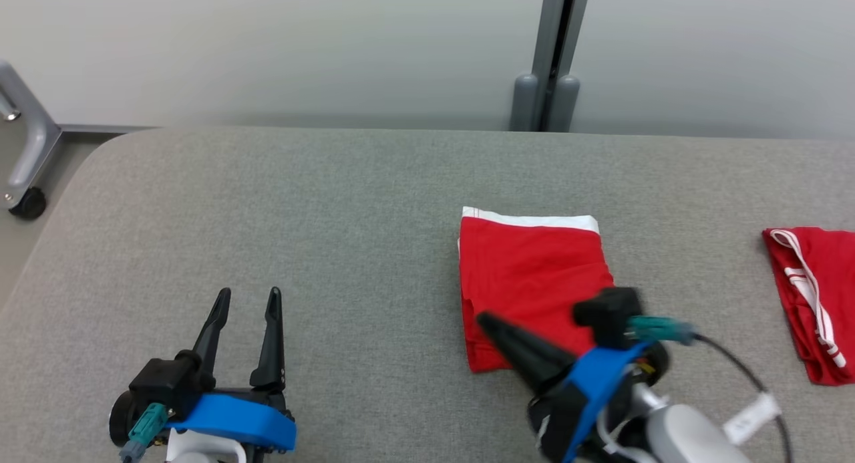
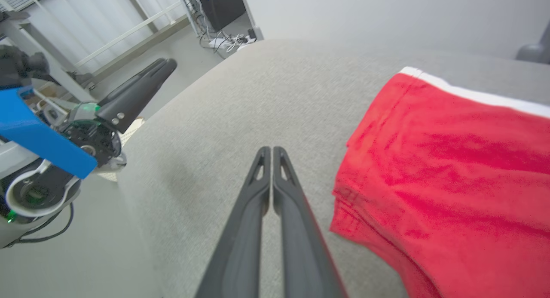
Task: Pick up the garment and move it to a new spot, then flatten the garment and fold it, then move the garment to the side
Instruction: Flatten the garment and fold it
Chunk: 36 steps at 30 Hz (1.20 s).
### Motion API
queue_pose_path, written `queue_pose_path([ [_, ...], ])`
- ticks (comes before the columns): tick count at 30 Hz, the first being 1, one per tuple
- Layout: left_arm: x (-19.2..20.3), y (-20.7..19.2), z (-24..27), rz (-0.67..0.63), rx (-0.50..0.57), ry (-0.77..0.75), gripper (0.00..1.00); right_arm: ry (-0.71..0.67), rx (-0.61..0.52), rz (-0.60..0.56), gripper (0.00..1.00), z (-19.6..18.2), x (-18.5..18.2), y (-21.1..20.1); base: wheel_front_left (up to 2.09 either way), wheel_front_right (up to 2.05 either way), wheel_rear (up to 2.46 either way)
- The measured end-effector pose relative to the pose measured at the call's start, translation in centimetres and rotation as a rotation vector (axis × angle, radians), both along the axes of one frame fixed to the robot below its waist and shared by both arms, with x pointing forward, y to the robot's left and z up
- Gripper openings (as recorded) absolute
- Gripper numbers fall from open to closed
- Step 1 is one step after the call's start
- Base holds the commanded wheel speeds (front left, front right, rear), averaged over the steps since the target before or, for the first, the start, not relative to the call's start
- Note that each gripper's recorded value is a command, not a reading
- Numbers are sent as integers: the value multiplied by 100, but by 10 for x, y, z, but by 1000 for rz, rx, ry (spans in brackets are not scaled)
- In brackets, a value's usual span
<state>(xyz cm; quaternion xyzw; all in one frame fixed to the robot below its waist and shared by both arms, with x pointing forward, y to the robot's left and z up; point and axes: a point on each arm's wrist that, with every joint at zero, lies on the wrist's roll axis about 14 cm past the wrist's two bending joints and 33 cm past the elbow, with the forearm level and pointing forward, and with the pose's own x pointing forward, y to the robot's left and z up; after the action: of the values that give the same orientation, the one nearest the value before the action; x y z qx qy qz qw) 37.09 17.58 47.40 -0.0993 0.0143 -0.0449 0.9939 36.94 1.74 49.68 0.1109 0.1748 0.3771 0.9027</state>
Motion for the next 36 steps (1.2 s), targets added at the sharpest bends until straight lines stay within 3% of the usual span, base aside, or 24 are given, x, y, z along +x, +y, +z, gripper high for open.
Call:
queue_pose_path([
  [5, -4, 3, 1, 9, 0, -4, 100, -210, 102, -292, 100, 41, 25, -70, 0, 0, 0],
  [11, -7, 4, 3, 11, 8, -10, 100, -326, 35, -548, 100, 43, 22, -150, 0, 0, 0],
  [16, -8, 4, 5, 8, 20, -19, 100, -322, -22, -692, 100, 30, 9, -198, 0, 0, 0],
  [22, -6, 2, 4, -2, 34, -16, 100, -278, -77, -755, 100, 10, -2, -220, 0, 0, 0],
  [36, -4, 0, 0, -3, 34, -3, 100, -235, -98, -739, 100, -9, -4, -215, 0, 0, 0],
])
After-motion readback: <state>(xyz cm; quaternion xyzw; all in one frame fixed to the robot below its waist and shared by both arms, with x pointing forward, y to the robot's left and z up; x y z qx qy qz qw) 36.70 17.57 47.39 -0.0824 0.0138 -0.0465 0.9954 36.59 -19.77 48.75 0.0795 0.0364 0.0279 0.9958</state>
